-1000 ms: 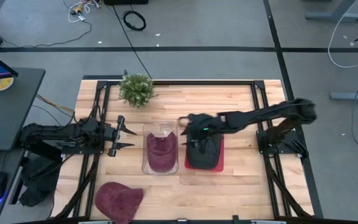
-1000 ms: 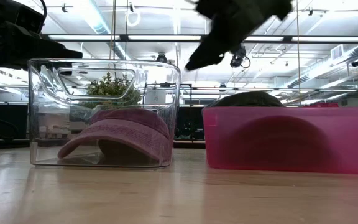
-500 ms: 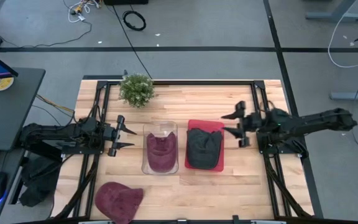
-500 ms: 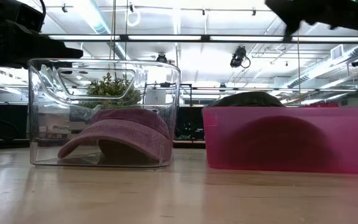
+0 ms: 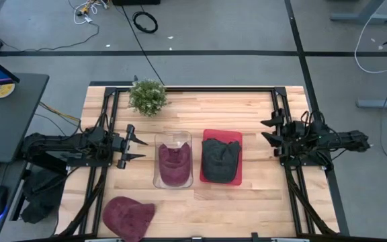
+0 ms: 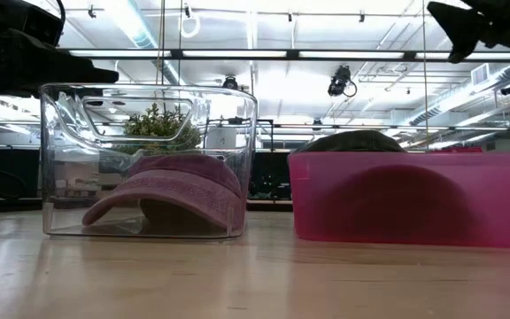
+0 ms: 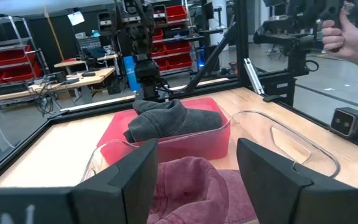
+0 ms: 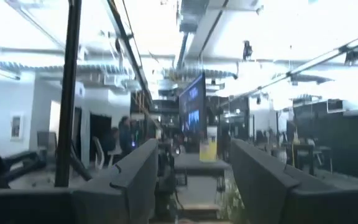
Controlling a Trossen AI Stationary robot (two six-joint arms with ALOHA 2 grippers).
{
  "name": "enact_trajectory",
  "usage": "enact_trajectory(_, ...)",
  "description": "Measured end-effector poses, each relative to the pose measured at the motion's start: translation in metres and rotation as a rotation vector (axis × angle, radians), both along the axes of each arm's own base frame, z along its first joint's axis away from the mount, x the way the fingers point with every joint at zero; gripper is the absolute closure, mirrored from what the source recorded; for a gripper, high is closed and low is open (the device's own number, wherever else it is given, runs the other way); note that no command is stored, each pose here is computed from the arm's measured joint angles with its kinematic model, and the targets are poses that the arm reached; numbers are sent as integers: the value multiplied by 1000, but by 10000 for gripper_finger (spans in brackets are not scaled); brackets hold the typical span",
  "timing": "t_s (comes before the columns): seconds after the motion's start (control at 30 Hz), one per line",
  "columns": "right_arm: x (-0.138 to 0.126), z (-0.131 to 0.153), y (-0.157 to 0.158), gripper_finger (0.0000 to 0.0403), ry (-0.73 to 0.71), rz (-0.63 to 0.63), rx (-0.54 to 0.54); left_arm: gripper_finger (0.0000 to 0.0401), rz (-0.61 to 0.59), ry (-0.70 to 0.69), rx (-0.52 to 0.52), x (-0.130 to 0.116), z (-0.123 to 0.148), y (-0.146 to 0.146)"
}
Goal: Pick & Place hat
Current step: Stack the red cap on top of the red cap in the transparent bin
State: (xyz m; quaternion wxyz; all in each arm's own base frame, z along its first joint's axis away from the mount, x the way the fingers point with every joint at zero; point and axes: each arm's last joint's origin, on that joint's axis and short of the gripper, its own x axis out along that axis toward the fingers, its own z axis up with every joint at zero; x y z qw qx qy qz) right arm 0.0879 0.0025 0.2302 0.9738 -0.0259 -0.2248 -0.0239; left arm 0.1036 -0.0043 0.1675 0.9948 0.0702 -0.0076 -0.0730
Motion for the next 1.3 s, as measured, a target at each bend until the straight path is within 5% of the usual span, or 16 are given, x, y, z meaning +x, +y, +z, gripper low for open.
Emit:
enact_trajectory(0.33,1,-24,0,198,41,0,6,179,41,5,-59,0,0,1)
enact_trajectory(0.73,9,-59,0,198,416,-3,-22,179,74,5,-213,0,2,2)
enact_trajectory(0.9,10,-60,1,198,440,5,-34,179,128,-23,-246,0,4,4)
enact_trajectory(1.1,10,-61,1,198,441,5,-34,179,100,-169,-305,-2,19,4)
enact_trajectory(1.3,10,-61,1,198,441,5,-34,179,-69,-386,-345,-9,41,0)
